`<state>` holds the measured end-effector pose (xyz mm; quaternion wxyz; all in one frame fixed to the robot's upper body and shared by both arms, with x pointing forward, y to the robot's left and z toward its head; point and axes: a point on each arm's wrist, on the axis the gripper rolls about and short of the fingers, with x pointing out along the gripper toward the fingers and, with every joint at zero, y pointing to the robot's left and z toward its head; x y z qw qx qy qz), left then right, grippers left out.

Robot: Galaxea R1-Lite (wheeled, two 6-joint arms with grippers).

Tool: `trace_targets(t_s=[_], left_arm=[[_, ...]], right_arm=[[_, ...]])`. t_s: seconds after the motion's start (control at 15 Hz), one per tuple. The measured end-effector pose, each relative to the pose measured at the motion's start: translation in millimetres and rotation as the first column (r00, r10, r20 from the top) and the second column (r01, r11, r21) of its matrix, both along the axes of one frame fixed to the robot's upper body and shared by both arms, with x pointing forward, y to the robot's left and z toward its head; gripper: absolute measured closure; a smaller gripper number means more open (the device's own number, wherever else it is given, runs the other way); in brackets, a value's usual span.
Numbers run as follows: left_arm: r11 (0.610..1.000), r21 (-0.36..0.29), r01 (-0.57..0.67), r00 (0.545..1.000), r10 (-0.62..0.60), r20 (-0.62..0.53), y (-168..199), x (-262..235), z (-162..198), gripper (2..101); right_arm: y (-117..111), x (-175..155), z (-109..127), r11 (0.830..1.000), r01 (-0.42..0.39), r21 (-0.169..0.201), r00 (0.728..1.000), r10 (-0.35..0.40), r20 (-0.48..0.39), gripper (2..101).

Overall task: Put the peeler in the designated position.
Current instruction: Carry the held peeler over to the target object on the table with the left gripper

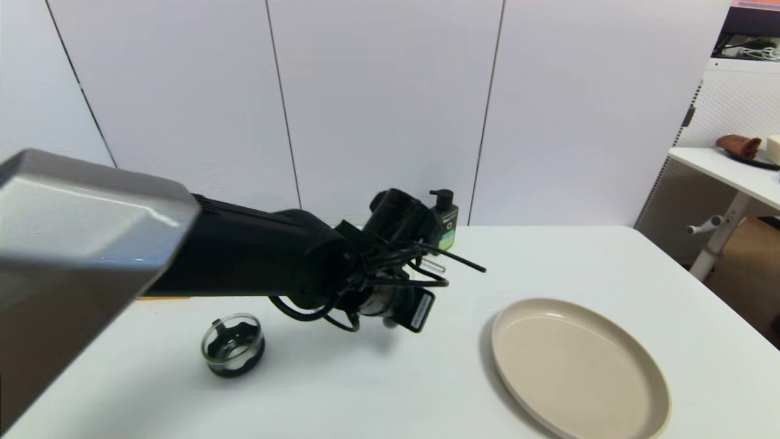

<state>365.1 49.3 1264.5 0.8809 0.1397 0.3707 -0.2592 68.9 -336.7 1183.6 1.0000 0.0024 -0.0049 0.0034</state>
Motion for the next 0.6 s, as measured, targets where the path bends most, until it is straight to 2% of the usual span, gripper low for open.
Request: trace_targets(t_s=[0.13,0.33,0.47,0.6], left_arm=[[0.997,-0.009,-0.083,0.993,0.083,0.088,23,-5,36,84.9],[0.963,0.002,-0.271,0.942,0.265,0.207,90,-17,95,84.9],[0.898,0.043,-0.438,0.864,0.407,0.297,158,-23,129,84.9],[0.803,0.095,-0.588,0.766,0.515,0.386,227,-35,156,84.9]], right_arm=[[0,0,0,1.000,0.000,0.000,1.000,0.000,0.000,5.2],[0,0,0,1.000,0.000,0.000,1.000,0.000,0.000,5.2],[0,0,0,1.000,0.000,0.000,1.000,0.000,0.000,5.2],[0,0,0,1.000,0.000,0.000,1.000,0.000,0.000,5.2]])
